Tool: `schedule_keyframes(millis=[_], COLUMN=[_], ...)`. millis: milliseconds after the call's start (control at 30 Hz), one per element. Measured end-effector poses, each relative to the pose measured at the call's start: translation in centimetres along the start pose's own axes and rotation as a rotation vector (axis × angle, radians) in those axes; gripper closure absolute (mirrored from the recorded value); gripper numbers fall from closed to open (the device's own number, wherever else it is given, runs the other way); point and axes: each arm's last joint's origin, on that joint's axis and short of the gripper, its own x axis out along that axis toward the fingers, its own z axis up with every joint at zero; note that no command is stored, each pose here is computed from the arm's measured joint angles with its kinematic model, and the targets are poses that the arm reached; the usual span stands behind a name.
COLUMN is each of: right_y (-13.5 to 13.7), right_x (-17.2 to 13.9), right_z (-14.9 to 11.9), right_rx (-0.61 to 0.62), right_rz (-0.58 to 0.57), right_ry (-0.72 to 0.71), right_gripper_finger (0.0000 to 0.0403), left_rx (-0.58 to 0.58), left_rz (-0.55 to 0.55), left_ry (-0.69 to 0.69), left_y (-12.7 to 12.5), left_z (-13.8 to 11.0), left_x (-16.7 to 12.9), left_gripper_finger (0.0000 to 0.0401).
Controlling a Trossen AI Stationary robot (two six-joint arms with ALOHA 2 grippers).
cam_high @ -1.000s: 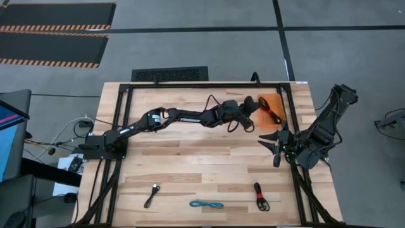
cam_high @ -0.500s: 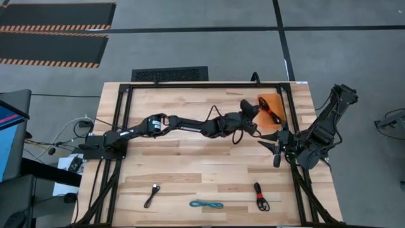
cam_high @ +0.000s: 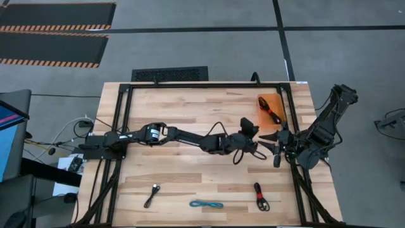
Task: Pick and place USB-C Cables
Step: Put the black and blue charger cable into the orange bin
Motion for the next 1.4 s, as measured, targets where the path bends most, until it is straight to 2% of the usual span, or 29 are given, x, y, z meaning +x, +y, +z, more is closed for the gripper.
schedule_keyframes(millis=[100, 233, 333, 467, 600, 833, 1033, 1100, 1233, 1400], right_y=[0.0, 0.1, 0.1, 0.1, 0.1, -0.2, -0.4, -0.4, -0.3, -0.5], right_x=[0.0, -0.1, -0.2, -0.2, -0.2, -0.2, -0.4, -0.5, -0.7, -0.3], right_z=[0.0, -0.1, -0.1, -0.1, -0.1, -0.5, -0.8, -0.9, -0.9, -0.7], right_rx=[-0.002, -0.004, -0.003, 0.002, 0.0, -0.006, 0.009, 0.01, 0.003, 0.018], right_rz=[-0.001, 0.009, 0.018, 0.02, 0.019, -0.001, -0.006, 0.002, 0.002, -0.054], right_ry=[0.001, 0.002, 0.001, 0.0, 0.0, 0.02, 0.038, 0.04, 0.029, -0.007], right_gripper_finger=[0.0285, 0.0285, 0.0285, 0.0285, 0.0285, 0.0285, 0.0285, 0.0285, 0.0285, 0.0285], left_rx=[-0.031, -0.168, -0.24, -0.282, -0.3, -0.378, -0.442, -0.476, -0.565, -0.701], left_rz=[-0.135, -0.33, -0.387, -0.429, -0.501, -0.699, -0.739, -0.717, -0.645, -0.559], left_ry=[0.056, 0.051, 0.026, 0.035, 0.091, 0.137, 0.141, 0.115, 0.041, -0.063], left_y=[0.0, 1.4, 3.6, 5.2, 5.5, 4.9, 3.3, 3.0, 3.3, 4.4], left_z=[-0.3, -0.7, -0.8, -1.0, -1.6, -2.3, -3.0, -3.7, -5.7, -8.6], left_x=[-0.8, -1.6, -2.1, -2.6, -3.1, -4.0, -4.5, -5.0, -7.3, -11.6], left_gripper_finger=[0.0338, 0.0368, 0.0394, 0.0396, 0.04, 0.0401, 0.0401, 0.0401, 0.0401, 0.0401])
